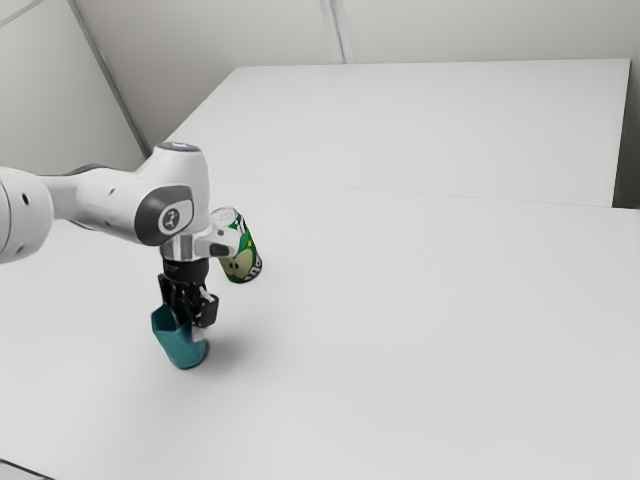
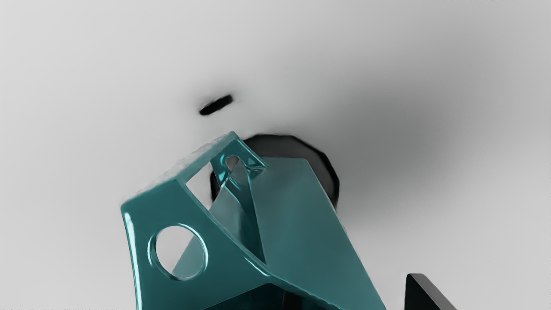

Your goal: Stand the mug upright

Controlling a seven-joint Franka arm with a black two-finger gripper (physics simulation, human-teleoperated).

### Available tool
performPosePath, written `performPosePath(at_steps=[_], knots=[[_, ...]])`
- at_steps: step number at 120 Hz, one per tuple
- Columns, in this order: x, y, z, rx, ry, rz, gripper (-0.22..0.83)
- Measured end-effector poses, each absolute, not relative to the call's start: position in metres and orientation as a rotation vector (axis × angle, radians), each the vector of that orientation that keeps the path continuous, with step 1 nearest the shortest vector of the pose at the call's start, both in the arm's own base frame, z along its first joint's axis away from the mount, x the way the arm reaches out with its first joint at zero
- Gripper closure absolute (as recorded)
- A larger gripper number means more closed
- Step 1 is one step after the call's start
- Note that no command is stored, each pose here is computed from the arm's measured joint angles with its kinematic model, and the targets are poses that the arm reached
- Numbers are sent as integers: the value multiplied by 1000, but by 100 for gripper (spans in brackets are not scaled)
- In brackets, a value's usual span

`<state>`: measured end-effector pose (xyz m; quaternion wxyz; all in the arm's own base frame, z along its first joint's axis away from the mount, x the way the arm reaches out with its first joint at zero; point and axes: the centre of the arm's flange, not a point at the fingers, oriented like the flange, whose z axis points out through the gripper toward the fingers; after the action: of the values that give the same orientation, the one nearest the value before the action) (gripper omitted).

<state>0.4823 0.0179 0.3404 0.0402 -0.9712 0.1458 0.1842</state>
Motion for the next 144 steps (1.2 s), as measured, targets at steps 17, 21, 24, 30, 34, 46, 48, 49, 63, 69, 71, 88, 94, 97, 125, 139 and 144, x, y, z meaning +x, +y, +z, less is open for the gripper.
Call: performPosePath(at_steps=[17,21,24,30,34,46,48,49,63,69,71,88,94,97,125,139,144], knots=[[482,20,345,-2983,420,549,21],[482,20,350,-2986,414,534,18],[483,21,353,-2987,410,525,16],[484,22,358,-2991,402,506,13],[486,23,364,-2994,395,485,11],[506,29,403,-3005,361,353,7],[511,30,413,-3006,354,323,6],[514,30,419,-3006,350,303,6],[540,33,498,-3001,314,99,3],[544,30,519,-2997,304,59,3],[545,29,524,-2996,302,50,3],[553,28,573,-2989,265,-46,1],[554,30,591,-2985,242,-77,1],[553,31,596,-2985,232,-81,1],[548,38,611,-2990,162,-62,0],[545,40,612,-2993,142,-47,0],[545,40,613,-2994,135,-43,0]])
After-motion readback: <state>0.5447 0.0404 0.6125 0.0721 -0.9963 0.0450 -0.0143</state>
